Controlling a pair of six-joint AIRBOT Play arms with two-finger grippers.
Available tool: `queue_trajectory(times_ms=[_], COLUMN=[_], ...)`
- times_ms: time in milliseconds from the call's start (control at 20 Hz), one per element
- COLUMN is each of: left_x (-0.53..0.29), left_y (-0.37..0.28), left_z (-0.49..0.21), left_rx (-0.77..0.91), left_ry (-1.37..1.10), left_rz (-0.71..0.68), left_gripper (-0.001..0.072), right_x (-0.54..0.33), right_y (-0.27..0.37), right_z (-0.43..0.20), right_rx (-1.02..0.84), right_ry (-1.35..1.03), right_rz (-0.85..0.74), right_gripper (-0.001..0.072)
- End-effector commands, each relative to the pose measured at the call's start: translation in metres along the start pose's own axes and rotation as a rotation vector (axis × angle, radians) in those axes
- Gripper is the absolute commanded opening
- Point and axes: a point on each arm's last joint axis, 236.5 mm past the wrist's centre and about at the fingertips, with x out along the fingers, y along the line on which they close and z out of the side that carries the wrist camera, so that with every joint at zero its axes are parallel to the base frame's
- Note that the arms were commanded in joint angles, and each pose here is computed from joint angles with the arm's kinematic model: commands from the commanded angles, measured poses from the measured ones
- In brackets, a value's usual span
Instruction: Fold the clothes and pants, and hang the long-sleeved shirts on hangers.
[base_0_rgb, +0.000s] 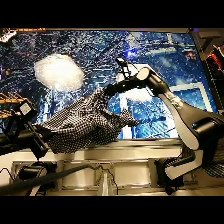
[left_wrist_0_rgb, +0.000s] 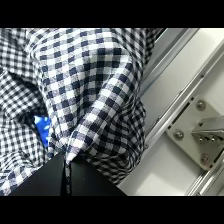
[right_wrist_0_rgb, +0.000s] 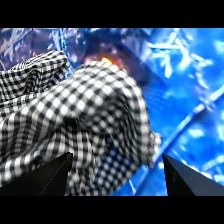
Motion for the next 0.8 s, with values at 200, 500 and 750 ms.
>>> queue_trajectory(times_ms=[200, 500, 750], left_x=[0.000, -0.006, -0.063], left_y=[0.007, 0.039, 0.106], left_z=[0.001, 0.036, 0.120], left_rx=[-0.002, 0.008, 0.037], left_ry=[-0.005, -0.153, -0.549], left_rz=[0.029, 0.165, 0.506], left_gripper=[0.0012, 0.0012, 0.0012], right_x=[0.052, 0.039, -0.124], right_y=[0.005, 0.008, -0.018], right_z=[-0.007, 0.016, 0.103], right_rx=[0.025, 0.052, 0.068], right_ry=[0.082, -0.001, -0.378], right_rz=[0.044, 0.057, -0.071], right_gripper=[0.0625, 0.0022, 0.0021])
